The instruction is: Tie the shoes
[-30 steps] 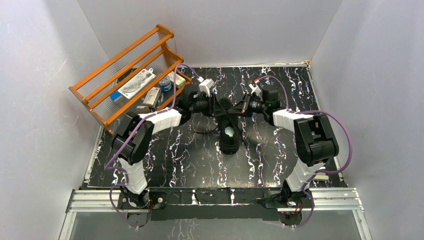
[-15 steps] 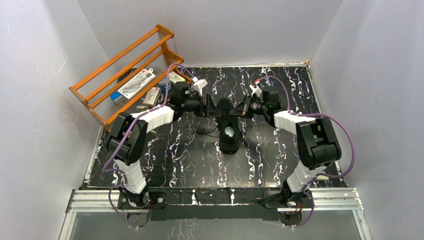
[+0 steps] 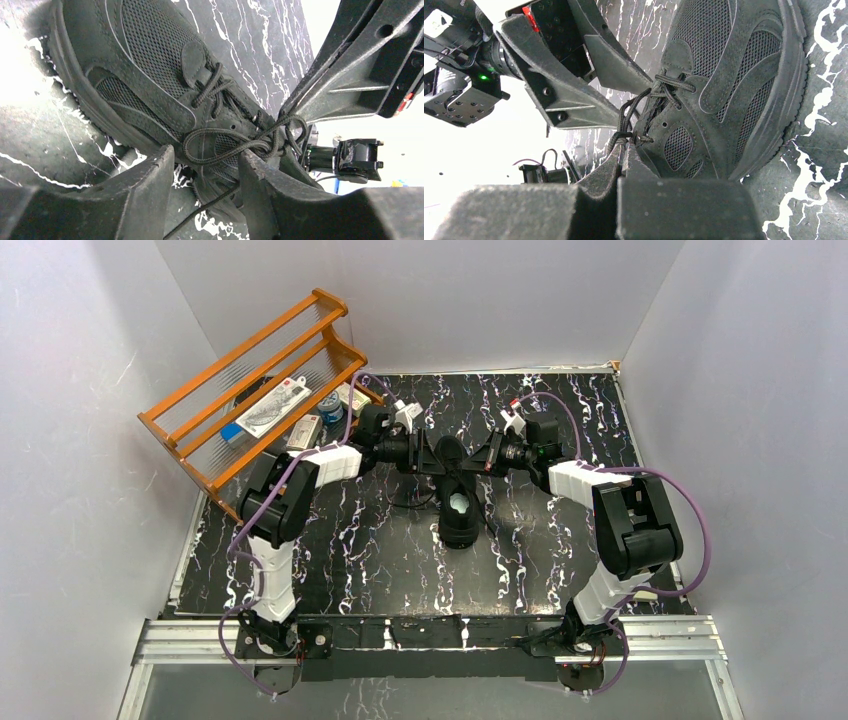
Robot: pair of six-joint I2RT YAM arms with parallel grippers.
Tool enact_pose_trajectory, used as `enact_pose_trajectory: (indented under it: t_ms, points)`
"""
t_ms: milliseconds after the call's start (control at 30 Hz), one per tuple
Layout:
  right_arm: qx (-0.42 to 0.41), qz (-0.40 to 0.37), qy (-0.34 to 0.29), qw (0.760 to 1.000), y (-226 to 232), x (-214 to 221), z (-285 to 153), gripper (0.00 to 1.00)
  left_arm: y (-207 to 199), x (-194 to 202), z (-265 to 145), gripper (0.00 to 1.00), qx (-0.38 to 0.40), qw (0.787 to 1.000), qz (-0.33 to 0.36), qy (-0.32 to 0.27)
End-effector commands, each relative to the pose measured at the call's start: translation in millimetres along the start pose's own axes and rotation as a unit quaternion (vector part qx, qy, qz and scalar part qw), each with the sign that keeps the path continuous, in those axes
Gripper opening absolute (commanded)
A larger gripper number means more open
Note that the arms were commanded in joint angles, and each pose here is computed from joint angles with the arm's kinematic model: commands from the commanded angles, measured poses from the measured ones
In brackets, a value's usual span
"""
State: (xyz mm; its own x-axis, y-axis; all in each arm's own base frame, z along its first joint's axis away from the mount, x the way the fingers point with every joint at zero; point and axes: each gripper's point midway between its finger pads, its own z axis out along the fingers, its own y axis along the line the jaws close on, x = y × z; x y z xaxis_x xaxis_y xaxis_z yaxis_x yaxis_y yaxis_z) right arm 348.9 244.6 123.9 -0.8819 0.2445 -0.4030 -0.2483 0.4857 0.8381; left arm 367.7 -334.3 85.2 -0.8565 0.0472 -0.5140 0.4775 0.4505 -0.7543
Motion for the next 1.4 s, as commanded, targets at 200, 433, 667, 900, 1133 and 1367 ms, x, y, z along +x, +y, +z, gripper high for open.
enact_pose_trajectory:
  t_ms: [200, 433, 667, 900, 1133, 1367]
  points:
    - [-0.023, -0.039, -0.029, 0.999, 26.9, -23.5, -7.5, 0.00, -17.7, -15.1, -7.3, 0.22, 0.014, 1.000, 0.025, -0.013]
    - [0.026, -0.020, -0.006, 0.999, 16.6, -23.4, -8.6, 0.00, -27.3, -11.4, -27.7, 0.00, -0.017, 0.999, 0.037, -0.021]
    - [0.073, -0.044, -0.016, 0.996, 10.4, -25.3, -20.5, 0.00, -47.6, 1.6, -33.2, 0.00, -0.031, 0.999, -0.029, -0.027]
    - [0.114, -0.059, -0.003, 0.992, -2.1, -24.7, -25.2, 0.00, -42.7, 19.3, -44.6, 0.00, -0.074, 0.992, -0.099, -0.040]
    - [0.150, -0.053, 0.001, 0.987, -12.3, -21.5, -31.4, 0.00, -45.5, 40.8, -54.7, 0.00, -0.085, 0.986, -0.141, -0.018]
    - [0.203, -0.072, -0.024, 0.976, -25.3, -31.9, -43.2, 0.00, -41.3, 48.8, -70.3, 0.00, -0.125, 0.978, -0.161, -0.043]
